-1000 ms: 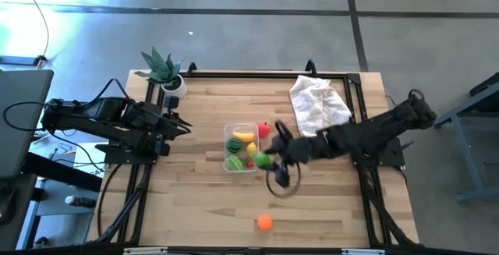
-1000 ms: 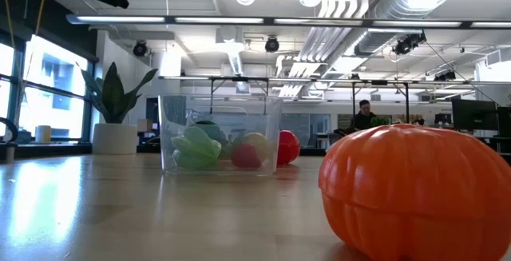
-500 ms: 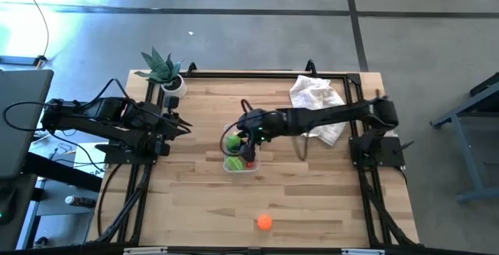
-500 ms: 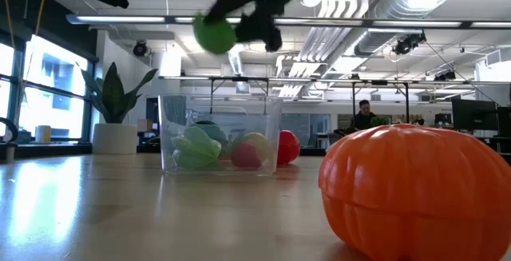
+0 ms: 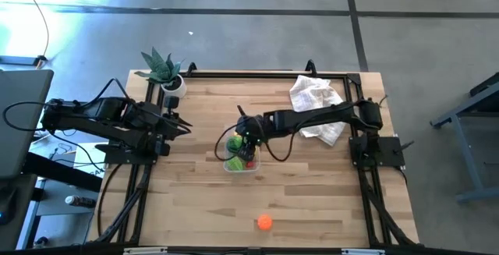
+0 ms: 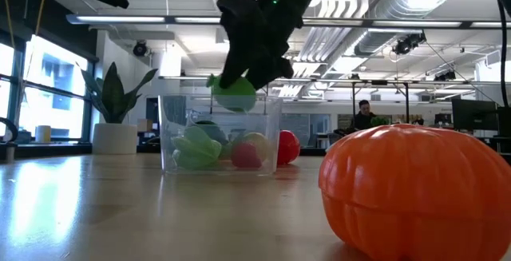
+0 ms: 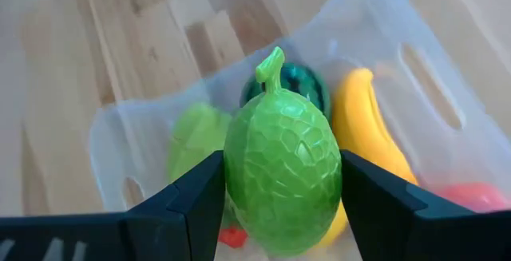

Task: Pick and placing Produce into tupperware
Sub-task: Put the melon into the bin

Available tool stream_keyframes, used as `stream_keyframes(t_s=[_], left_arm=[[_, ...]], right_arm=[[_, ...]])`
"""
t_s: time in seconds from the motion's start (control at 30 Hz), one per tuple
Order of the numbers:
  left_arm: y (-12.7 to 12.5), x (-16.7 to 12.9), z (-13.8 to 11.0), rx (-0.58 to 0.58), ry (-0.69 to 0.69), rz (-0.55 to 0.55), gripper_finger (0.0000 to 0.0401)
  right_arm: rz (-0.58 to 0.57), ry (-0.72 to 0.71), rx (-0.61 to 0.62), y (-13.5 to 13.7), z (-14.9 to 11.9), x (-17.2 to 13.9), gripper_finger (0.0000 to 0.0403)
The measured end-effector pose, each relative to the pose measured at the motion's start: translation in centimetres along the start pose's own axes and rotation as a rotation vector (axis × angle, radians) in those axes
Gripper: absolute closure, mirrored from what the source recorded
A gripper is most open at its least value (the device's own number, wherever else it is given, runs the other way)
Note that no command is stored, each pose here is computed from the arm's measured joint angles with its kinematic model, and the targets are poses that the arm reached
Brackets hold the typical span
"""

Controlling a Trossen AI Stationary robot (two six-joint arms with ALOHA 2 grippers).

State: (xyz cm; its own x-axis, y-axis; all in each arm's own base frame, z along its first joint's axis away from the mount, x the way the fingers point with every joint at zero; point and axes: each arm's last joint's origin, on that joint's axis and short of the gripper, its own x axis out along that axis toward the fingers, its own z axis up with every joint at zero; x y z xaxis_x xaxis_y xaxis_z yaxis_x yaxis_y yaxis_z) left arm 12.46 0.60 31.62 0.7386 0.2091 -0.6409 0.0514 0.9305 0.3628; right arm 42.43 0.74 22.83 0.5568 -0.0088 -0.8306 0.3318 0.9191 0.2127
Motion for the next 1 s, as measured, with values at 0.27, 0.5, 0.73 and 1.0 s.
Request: stream_keyframes(t_s=[0.27,0.5,0.73,1.0], left_arm=[[0.0,0.0,0.0,0.000,0.000,0.000,0.0316],[0.0,0.0,0.0,0.000,0.000,0.000,0.0316],[0.0,0.0,0.0,0.000,0.000,0.000,0.0316],[0.0,0.0,0.0,0.000,0.000,0.000,0.0316]], right_arm=[[-0.013,0.060,-0.048,1.1,-1.3,1.7,0.0203],[-0.009,0.094,-0.078,2.2,-2.3,2.4,0.0203],[-0.009,0.114,-0.099,2.5,-2.8,3.0,0.0203],[-0.010,0.120,-0.119,2.5,-2.9,3.3,0.0203]])
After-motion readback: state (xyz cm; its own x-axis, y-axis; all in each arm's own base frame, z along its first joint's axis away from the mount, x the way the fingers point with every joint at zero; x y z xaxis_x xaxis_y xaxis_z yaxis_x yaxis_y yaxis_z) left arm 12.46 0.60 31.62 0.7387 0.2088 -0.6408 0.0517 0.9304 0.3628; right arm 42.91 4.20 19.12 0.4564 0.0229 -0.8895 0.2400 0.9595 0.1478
